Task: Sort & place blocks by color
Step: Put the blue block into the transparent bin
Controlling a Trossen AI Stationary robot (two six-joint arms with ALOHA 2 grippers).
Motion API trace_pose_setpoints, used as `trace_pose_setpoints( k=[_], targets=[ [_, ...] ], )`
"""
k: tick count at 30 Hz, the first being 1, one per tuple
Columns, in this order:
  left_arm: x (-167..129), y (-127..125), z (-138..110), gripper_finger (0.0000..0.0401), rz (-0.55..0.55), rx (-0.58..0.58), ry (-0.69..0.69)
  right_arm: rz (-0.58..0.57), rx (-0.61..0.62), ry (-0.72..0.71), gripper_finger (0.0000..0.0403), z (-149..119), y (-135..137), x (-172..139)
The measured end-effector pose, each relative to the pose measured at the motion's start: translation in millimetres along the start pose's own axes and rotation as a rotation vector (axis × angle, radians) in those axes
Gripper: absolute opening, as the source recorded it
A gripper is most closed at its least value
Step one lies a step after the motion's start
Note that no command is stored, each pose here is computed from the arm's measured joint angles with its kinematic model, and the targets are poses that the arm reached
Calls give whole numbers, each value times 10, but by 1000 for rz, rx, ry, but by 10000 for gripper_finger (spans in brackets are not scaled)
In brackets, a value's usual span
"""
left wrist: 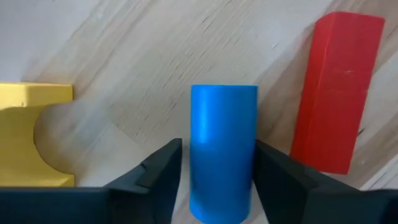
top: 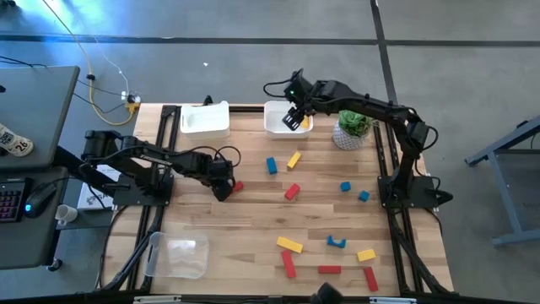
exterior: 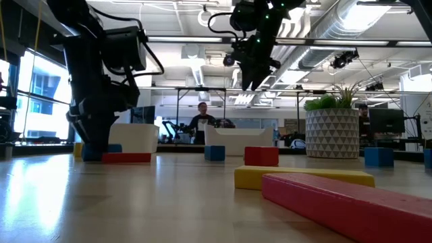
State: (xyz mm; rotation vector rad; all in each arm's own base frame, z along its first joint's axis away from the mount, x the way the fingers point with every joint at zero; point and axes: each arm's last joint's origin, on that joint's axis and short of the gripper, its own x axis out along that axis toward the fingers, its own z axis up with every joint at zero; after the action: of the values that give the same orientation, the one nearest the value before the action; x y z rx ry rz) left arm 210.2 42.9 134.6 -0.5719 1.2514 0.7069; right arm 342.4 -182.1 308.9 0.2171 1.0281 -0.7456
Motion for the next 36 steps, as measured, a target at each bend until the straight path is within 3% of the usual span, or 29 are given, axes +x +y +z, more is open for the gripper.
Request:
trace_pose_setpoints(
  k=[5,14,24,36],
  targets=[
    [-2,-1,2,106,3,23,-4,20,-29,-5,200,-16,119,-34],
    [-4,0,3,104,5,26,-6,60,-113,-13,200,-71,396,-121],
    [-185,27,7,106,-47,15,-75,99,-229,97,200,-299,741,-264],
    [-499,21,-53,106,-229,31,-142,291,-359,249,200,-544,1035,-422]
  ],
)
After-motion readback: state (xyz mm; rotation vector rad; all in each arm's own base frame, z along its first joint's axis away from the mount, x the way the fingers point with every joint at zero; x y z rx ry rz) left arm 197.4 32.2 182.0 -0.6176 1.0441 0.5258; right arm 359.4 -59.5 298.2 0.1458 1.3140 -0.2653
